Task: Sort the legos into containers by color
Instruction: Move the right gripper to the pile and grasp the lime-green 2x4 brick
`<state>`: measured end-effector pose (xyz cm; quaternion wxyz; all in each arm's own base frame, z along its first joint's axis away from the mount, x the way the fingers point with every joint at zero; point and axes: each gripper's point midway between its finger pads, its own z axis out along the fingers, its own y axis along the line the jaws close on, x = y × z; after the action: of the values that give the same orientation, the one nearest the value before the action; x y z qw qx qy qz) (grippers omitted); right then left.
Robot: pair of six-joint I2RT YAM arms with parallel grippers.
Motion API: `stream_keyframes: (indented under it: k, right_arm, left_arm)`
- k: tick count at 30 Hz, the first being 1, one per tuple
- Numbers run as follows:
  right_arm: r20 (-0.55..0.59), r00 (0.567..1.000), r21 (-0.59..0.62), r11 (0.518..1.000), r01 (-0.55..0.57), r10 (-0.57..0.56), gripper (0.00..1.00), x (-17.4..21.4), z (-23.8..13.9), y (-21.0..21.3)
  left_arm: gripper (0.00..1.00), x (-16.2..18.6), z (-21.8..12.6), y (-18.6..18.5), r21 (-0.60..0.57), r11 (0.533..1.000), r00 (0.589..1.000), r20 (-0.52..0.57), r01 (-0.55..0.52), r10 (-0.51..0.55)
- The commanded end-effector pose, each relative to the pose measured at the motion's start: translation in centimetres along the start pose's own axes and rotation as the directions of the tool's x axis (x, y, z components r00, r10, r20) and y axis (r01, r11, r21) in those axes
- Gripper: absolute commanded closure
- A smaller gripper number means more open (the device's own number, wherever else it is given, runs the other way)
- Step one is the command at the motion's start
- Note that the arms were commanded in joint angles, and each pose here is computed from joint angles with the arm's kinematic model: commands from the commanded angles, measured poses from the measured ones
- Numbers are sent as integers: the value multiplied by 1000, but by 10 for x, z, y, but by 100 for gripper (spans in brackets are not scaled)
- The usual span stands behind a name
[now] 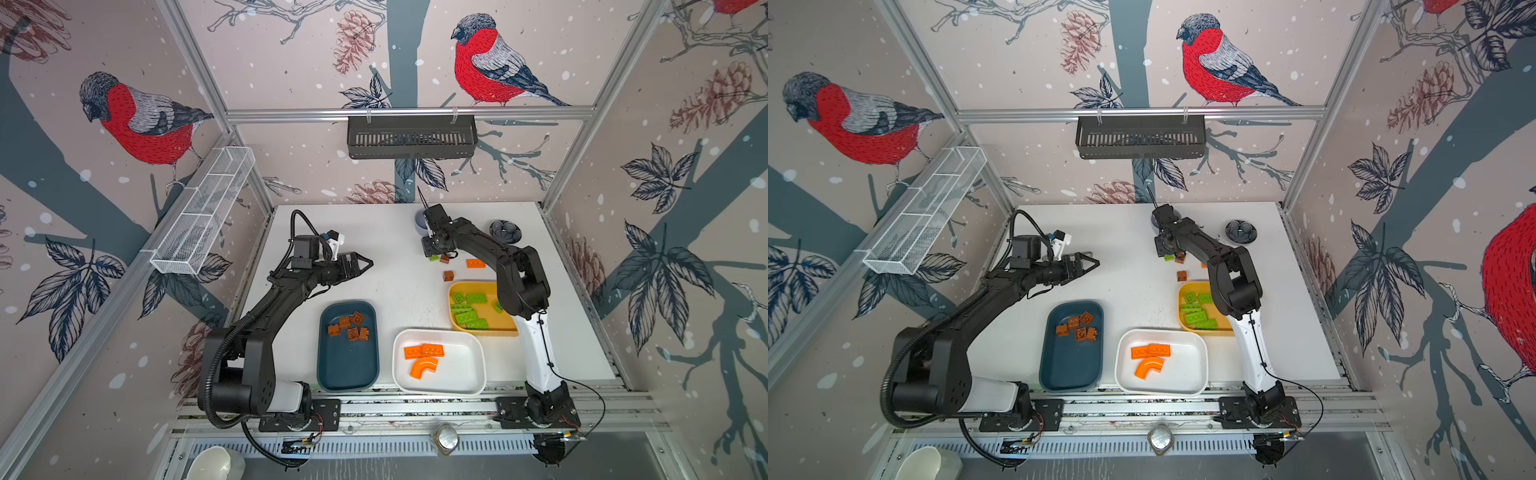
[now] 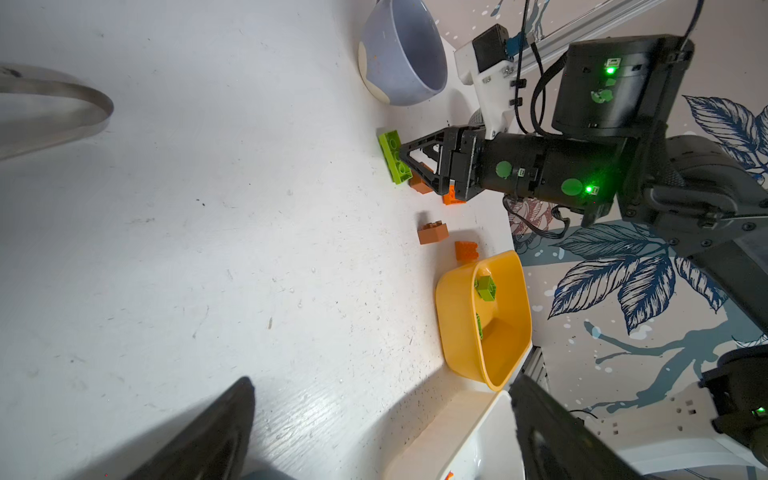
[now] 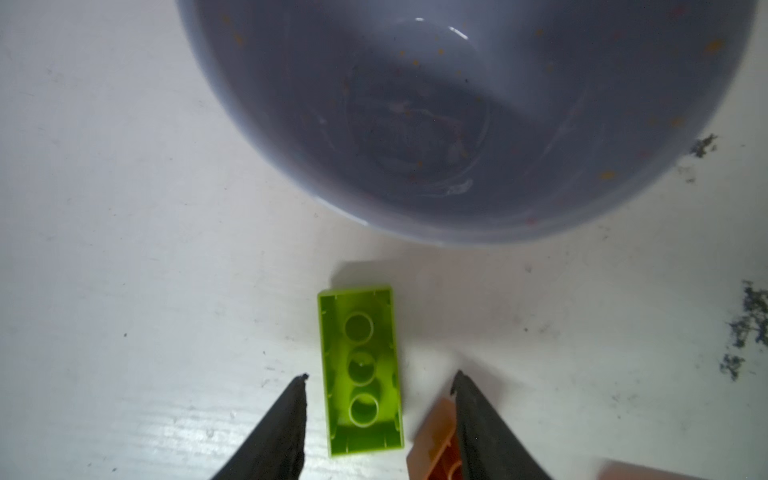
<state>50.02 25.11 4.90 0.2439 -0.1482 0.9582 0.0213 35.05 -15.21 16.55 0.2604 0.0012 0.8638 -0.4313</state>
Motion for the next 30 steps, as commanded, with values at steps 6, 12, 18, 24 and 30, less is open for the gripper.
stream_keyframes:
  k: [6, 12, 18, 24, 30]
  right_arm:
    - [-33, 999, 0, 999, 35, -35, 50, 5, 19, 5]
    - [-61, 997, -3, 999, 41, -41, 58, 13, 26, 11]
    - [-67, 997, -19, 999, 45, -46, 68, 15, 19, 18]
    - [-13, 999, -44, 999, 30, -31, 70, 2, -29, 24]
    - [8, 999, -33, 998, -50, 51, 70, 27, -93, 3]
  left_arm:
    - [5, -3, 0, 2, -16, 1000, 1000, -1, -23, 23]
    - [5, -3, 0, 3, -19, 1000, 1000, -5, -23, 23]
    - [5, -2, 0, 3, -19, 1000, 1000, -9, -25, 25]
    - [5, -3, 1, 2, -14, 1000, 1000, -8, -23, 23]
    - [5, -3, 3, -1, 17, 1000, 1000, -15, -18, 18]
